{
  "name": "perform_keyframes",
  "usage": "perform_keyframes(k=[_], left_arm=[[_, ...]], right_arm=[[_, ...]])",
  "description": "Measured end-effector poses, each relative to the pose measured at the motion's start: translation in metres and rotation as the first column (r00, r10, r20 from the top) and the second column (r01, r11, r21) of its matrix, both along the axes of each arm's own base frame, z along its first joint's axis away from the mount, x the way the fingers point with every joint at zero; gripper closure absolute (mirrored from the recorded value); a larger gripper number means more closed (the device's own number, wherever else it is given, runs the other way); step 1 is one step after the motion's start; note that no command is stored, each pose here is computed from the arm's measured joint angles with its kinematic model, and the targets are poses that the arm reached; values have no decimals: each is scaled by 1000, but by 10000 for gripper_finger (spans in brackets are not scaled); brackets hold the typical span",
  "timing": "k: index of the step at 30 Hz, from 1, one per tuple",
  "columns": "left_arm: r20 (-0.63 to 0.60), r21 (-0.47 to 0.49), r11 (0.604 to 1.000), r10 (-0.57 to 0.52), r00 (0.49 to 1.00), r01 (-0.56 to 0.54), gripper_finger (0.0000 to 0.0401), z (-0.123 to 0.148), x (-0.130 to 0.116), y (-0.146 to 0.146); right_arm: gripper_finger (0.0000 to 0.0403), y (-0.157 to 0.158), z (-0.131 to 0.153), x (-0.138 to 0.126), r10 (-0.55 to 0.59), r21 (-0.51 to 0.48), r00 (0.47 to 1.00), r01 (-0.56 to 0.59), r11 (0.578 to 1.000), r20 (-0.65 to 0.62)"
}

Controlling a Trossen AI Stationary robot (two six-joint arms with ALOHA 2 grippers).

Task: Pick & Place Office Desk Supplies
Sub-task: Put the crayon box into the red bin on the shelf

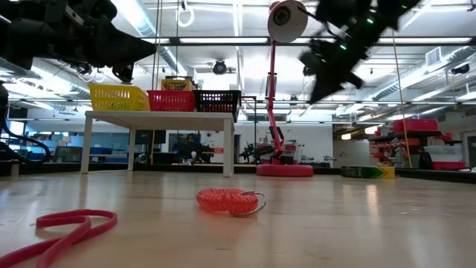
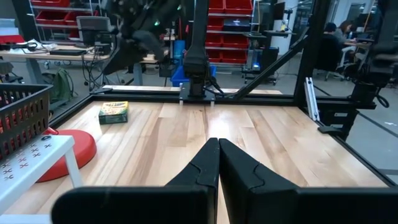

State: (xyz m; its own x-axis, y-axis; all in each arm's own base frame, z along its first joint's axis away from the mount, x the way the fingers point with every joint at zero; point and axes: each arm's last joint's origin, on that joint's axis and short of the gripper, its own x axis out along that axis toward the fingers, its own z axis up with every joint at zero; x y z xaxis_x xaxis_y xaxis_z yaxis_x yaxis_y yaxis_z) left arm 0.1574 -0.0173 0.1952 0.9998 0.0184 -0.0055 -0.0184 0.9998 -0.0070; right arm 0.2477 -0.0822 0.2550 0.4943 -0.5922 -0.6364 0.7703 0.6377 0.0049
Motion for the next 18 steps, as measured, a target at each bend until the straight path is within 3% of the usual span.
perform_keyframes(k=[3, 8, 14, 18], left_arm=[[0, 0, 1000, 0, 1000, 0, 389, 0, 0, 0], [0, 0, 1000, 0, 1000, 0, 389, 0, 0, 0], [0, 0, 1000, 0, 1000, 0, 389, 0, 0, 0], [0, 0, 1000, 0, 1000, 0, 389, 0, 0, 0]], right_arm=[[387, -11, -16, -33, -140, 98, 990, 138, 986, 13], [382, -33, -42, -71, -325, 216, 945, 322, 922, -21], [362, -56, -60, -94, -507, 142, 853, 521, 842, -120], [357, -71, -69, -96, -539, 121, 830, 556, 823, -143]])
